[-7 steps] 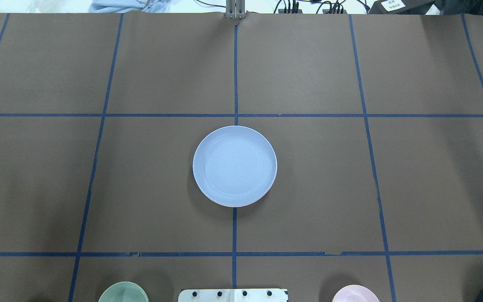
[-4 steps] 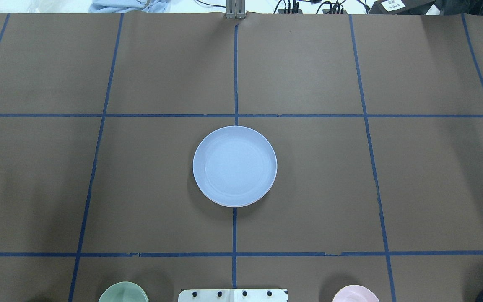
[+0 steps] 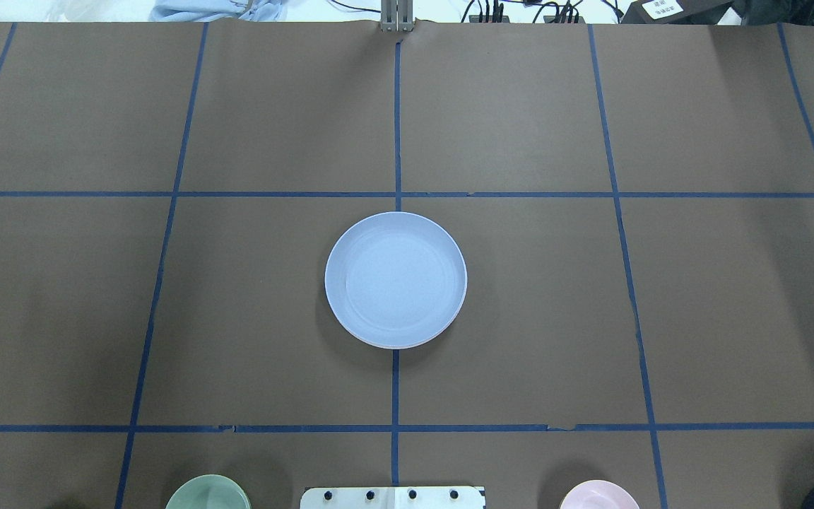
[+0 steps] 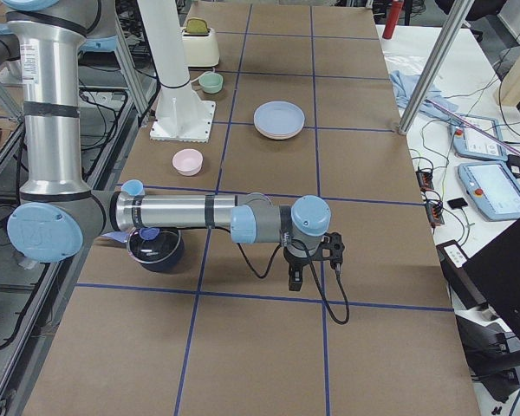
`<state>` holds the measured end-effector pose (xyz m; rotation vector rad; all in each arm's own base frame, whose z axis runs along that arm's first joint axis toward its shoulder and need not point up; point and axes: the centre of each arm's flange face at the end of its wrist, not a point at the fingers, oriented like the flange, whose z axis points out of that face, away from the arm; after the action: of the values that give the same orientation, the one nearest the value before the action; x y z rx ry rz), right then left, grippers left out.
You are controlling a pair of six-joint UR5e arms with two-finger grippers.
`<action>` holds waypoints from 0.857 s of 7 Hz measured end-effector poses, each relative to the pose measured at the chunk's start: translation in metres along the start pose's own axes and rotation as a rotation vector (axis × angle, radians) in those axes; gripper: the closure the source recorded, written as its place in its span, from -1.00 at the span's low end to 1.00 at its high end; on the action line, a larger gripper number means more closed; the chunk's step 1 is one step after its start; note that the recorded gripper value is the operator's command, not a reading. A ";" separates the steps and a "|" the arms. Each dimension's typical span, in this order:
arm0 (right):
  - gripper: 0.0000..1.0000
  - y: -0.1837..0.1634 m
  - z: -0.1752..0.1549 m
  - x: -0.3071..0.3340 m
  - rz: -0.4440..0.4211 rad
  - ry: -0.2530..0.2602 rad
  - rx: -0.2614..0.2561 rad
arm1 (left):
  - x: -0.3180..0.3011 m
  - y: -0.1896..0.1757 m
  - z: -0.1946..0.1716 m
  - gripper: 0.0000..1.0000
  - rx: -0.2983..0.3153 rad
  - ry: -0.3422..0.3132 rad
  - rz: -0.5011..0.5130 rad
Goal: Stack three plates with pink and blue
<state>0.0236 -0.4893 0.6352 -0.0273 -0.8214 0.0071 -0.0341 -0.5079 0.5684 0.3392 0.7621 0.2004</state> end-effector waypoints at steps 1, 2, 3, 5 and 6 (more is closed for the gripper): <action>-1.00 0.000 0.000 0.000 0.000 0.001 0.001 | 0.000 -0.002 -0.003 -1.00 0.004 -0.001 -0.001; -1.00 0.002 0.001 0.002 0.000 0.003 0.001 | -0.001 0.001 -0.004 -1.00 0.004 -0.002 -0.005; -1.00 0.001 0.001 0.002 0.000 0.007 0.001 | -0.004 0.007 -0.002 -1.00 -0.001 -0.004 -0.011; -1.00 0.000 0.002 0.003 0.003 0.013 0.000 | -0.006 0.012 -0.004 -1.00 0.003 -0.008 -0.014; -1.00 0.000 0.002 0.004 0.003 0.014 0.000 | -0.003 0.011 -0.007 -1.00 0.009 -0.008 -0.009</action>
<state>0.0245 -0.4892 0.6392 -0.0284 -0.8077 0.0101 -0.0421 -0.4966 0.5697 0.3450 0.7563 0.1873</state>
